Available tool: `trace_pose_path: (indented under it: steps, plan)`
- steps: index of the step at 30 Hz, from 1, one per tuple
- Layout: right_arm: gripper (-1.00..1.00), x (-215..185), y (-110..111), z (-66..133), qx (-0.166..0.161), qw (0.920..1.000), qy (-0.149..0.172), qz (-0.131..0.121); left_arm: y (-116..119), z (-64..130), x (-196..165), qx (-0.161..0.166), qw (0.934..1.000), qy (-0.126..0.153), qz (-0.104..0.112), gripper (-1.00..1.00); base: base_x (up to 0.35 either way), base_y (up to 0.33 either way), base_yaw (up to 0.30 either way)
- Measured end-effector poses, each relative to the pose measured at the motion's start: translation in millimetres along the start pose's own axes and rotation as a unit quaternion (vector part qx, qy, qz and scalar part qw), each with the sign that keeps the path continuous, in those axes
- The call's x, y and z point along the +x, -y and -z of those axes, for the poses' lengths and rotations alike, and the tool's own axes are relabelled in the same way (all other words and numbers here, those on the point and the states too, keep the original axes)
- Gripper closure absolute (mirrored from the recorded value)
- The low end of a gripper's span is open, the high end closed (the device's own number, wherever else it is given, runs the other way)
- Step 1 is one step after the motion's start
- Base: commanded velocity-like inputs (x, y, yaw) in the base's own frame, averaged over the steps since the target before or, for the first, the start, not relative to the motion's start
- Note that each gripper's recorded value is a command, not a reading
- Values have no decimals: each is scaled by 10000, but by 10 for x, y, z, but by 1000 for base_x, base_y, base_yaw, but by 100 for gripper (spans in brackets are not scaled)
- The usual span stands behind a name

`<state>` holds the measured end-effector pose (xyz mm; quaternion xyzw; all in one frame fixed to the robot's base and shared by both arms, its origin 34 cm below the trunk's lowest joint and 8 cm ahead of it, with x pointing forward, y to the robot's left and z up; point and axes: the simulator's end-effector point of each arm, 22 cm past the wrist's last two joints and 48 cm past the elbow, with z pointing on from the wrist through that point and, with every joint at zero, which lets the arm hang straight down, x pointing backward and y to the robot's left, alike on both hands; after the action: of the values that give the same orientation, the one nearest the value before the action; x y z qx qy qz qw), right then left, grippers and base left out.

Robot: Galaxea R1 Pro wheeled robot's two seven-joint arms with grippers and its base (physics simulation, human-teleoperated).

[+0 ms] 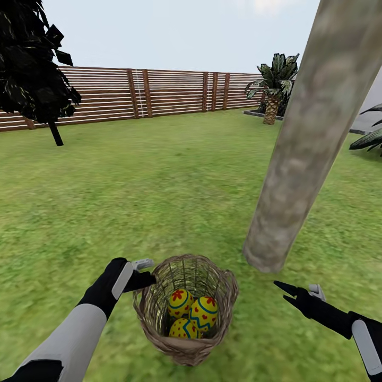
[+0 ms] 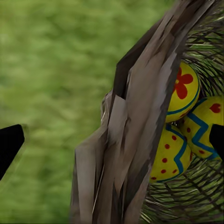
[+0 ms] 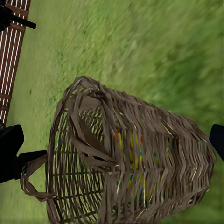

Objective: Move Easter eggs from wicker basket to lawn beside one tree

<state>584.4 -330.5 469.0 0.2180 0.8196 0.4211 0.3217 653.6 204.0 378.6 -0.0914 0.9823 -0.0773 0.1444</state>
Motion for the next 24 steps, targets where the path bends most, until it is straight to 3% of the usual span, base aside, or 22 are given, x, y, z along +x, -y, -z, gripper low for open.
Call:
trace_pose_path:
  steps: [15, 24]
  plan:
    - [-100, -1, 1, 1, 1, 10000, 0, 1, -19, -1, -1, -8, 10000, -2, 6, -100, 0, 0, 0]
    - [-100, -103, -169, 50, 2, 10000, -2, -3, -19, 41, 146, -49, 9995, -323, 49, -100, 0, 0, 0]
